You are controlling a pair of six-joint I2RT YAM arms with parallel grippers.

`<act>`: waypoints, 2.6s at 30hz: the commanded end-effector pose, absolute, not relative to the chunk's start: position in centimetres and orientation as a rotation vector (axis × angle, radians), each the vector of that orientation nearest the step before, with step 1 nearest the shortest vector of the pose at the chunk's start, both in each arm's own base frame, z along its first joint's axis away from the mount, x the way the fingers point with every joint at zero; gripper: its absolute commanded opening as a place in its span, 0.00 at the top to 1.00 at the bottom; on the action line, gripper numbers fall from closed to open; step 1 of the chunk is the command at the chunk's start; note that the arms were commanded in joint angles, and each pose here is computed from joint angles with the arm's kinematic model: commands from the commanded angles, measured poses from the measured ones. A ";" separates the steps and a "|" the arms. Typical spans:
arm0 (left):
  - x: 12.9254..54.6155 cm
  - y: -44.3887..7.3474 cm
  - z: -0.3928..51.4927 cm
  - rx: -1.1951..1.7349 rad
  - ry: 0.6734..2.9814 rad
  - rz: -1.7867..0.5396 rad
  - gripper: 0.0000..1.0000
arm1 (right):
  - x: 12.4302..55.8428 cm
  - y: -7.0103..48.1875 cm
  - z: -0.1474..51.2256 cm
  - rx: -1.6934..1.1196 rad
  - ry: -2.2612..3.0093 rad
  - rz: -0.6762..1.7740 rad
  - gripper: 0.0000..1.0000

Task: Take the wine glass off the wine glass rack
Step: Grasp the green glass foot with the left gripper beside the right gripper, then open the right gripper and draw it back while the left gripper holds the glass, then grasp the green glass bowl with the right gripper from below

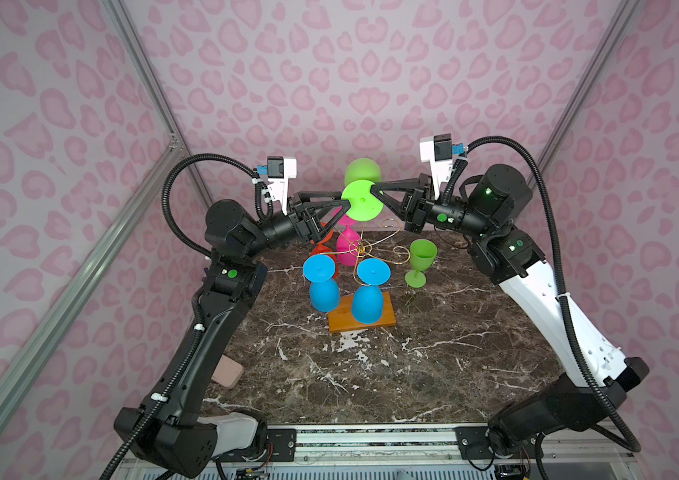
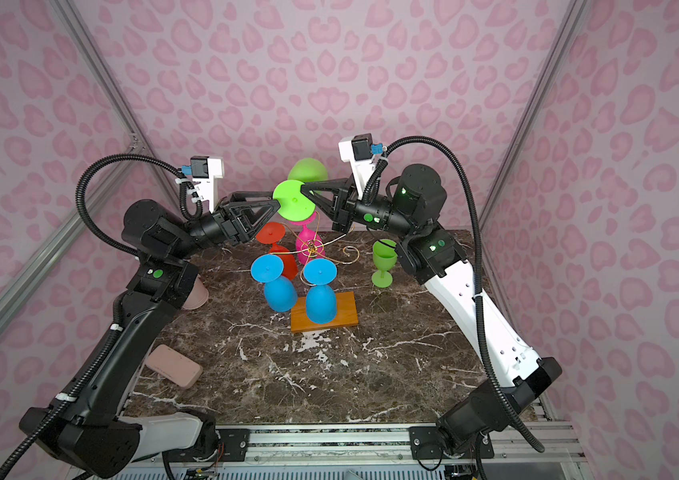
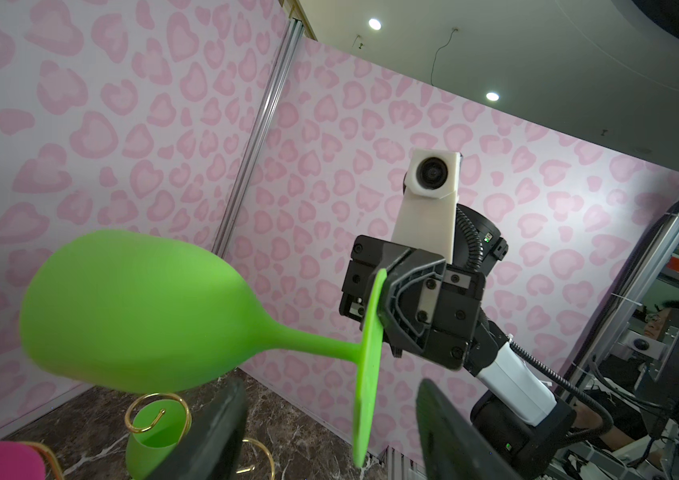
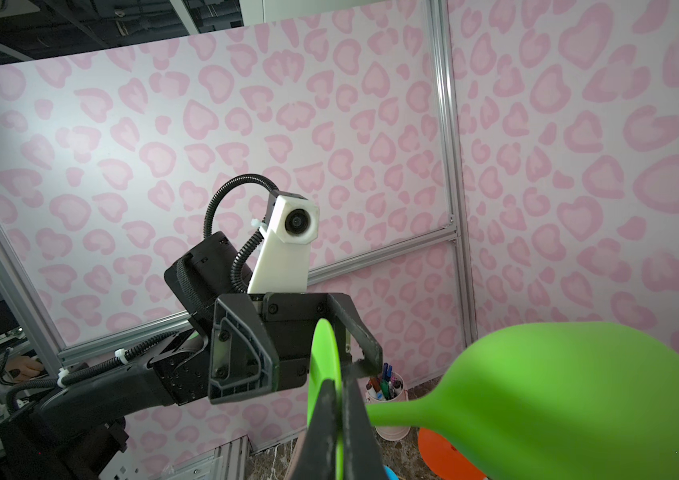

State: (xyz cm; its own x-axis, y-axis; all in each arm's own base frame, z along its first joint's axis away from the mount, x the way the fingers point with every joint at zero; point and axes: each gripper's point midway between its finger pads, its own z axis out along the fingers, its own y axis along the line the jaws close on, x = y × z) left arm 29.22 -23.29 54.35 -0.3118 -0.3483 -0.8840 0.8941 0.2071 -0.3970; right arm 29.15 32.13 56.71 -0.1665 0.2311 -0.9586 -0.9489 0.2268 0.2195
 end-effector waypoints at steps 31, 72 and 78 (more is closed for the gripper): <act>27.0 -25.0 57.3 0.645 1.281 -1.528 0.96 | 29.8 33.3 57.1 -0.749 1.269 1.234 1.00; 30.3 -21.4 61.9 -0.071 1.301 -1.922 0.97 | 34.6 33.6 54.3 -0.768 1.050 0.606 0.02; 30.0 -21.4 62.0 -0.071 1.301 -1.939 0.97 | 36.1 35.3 54.1 -0.777 1.060 0.608 0.02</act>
State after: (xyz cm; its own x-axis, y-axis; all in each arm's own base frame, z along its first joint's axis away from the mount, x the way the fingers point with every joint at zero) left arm 30.90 -21.78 60.92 -0.7005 -0.6211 -0.3516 0.5413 -0.1412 -0.8289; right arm 35.70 34.92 53.61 0.3562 0.0656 -0.9321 -0.7714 0.5837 -0.2537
